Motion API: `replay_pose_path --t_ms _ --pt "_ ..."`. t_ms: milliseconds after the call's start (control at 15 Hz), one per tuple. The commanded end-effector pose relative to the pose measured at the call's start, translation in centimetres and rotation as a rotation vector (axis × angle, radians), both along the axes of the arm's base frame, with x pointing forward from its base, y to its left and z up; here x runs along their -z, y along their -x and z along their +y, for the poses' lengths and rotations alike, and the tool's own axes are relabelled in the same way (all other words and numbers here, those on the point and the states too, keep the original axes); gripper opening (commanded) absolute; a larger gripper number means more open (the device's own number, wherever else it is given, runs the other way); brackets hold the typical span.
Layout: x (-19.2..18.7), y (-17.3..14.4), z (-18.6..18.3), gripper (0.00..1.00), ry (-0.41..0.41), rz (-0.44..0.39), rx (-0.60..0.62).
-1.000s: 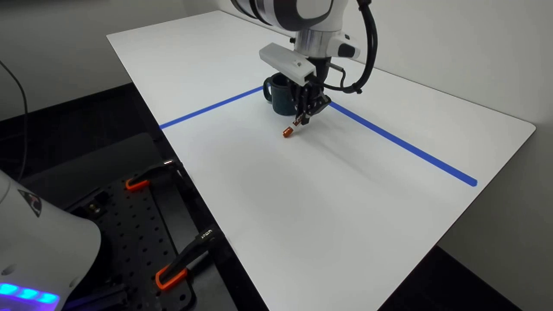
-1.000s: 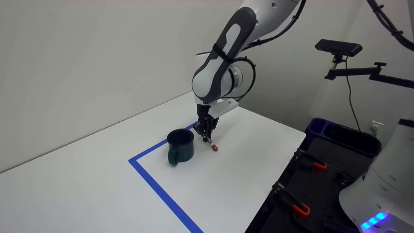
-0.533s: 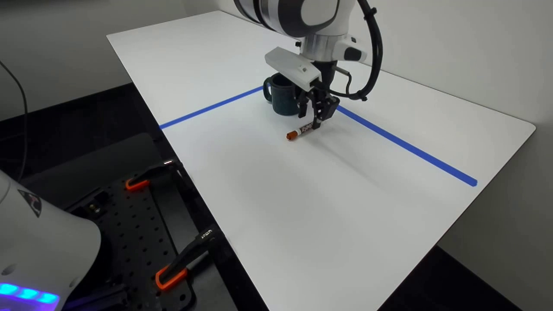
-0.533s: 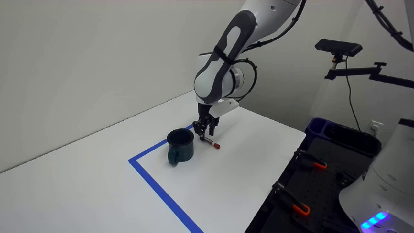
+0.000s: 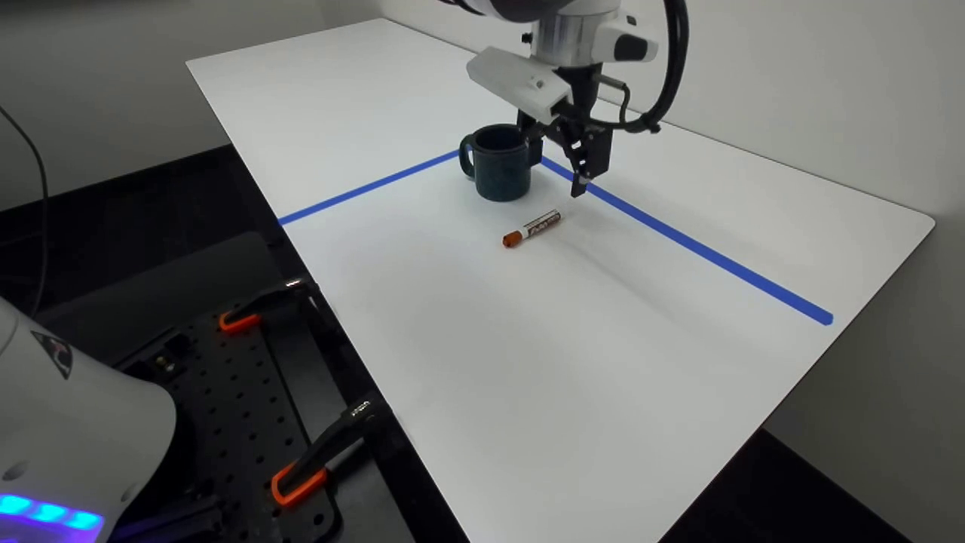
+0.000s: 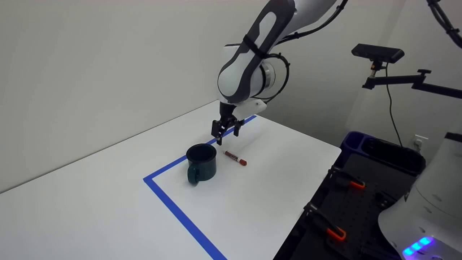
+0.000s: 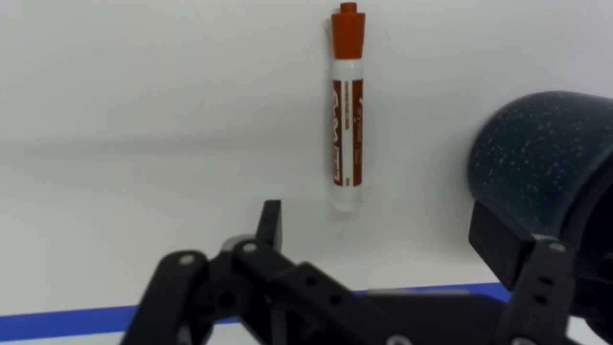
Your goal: Remove the marker from the cup and put it on the table inside the border
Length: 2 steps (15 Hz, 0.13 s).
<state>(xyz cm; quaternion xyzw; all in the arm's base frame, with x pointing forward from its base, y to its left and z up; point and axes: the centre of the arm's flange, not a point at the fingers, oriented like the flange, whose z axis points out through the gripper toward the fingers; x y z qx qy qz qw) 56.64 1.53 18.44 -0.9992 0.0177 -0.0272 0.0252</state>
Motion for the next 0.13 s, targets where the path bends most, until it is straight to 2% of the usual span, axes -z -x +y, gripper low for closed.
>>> replay_pose_path --t_ms 0,67 --pt "-4.5 1.96 0.23 1.0 0.03 -0.044 0.001" --pt "-5.09 2.08 0.34 1.0 0.039 -0.047 -0.006"
